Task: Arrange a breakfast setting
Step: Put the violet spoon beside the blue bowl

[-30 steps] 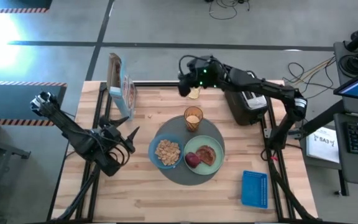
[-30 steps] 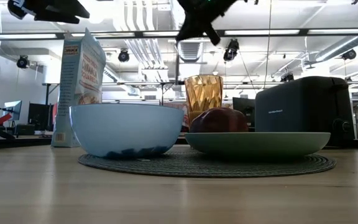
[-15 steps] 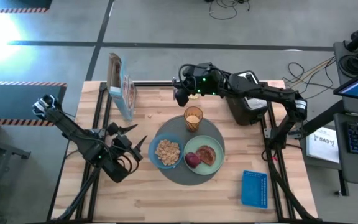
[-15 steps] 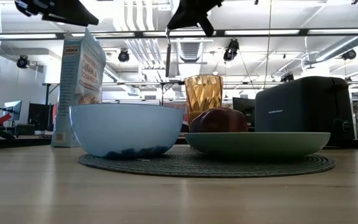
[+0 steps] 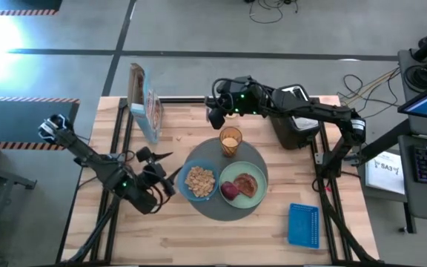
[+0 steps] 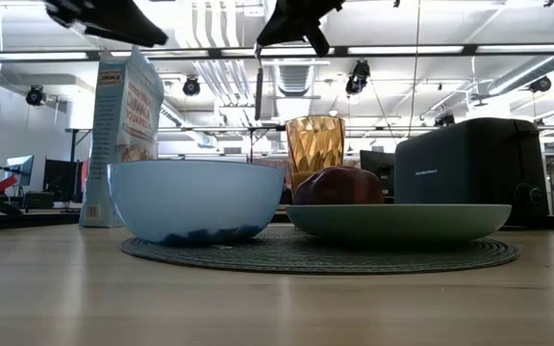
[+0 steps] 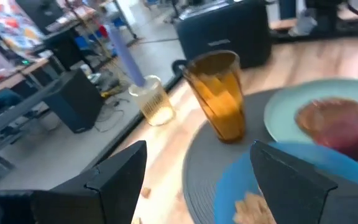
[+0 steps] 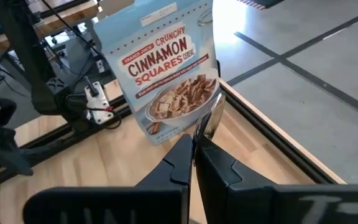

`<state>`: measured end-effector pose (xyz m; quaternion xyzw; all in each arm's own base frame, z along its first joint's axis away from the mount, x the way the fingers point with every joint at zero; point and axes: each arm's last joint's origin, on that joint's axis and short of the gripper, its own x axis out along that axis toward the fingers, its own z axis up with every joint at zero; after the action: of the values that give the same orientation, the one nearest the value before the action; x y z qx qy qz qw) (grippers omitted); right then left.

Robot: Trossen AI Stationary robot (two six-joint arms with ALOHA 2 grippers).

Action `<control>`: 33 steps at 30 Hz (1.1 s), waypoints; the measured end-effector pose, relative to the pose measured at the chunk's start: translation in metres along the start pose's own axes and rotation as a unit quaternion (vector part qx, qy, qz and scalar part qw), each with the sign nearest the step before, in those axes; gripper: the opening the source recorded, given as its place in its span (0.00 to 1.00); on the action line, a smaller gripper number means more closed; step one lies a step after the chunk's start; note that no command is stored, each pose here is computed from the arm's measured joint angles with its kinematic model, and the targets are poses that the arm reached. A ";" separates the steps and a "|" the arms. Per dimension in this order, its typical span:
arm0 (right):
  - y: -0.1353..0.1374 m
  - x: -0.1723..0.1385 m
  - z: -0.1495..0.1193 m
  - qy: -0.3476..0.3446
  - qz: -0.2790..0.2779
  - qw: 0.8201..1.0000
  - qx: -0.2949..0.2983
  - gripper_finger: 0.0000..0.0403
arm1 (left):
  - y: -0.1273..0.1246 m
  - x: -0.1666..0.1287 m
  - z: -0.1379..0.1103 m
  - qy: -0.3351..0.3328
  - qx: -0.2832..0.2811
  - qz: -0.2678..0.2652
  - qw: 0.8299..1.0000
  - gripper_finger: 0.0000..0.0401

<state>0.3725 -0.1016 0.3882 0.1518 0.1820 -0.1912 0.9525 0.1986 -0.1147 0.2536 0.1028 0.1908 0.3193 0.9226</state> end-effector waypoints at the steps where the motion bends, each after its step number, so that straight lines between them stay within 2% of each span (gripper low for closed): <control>1: 0.000 0.000 0.000 0.001 0.000 1.000 0.000 0.02 | 0.001 0.003 0.002 -0.002 -0.004 0.006 1.000 0.67; 11: 0.011 -0.001 -0.004 0.009 0.015 1.000 -0.011 0.02 | 0.010 0.056 0.021 0.007 -0.013 0.043 0.999 0.67; 17: 0.017 -0.002 -0.006 0.012 0.025 0.999 -0.025 0.02 | 0.014 0.096 0.022 -0.011 0.019 0.006 1.000 0.67; 21: 0.017 -0.002 -0.007 0.018 0.033 0.999 -0.025 0.02 | 0.029 0.121 0.022 -0.033 0.002 -0.012 0.999 0.67; 28: 0.016 -0.004 -0.009 0.032 0.029 0.999 -0.024 0.02 | 0.047 0.129 0.029 -0.069 -0.031 0.017 0.997 0.67; 33: 0.017 -0.004 -0.009 0.029 0.032 0.998 -0.039 0.02 | 0.048 0.127 0.033 -0.125 -0.073 -0.022 0.989 0.67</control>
<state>0.3738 -0.0818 0.3859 0.1261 0.2122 -0.1491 0.9575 0.2778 0.0004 0.2625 0.0698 0.0526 0.2970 0.9509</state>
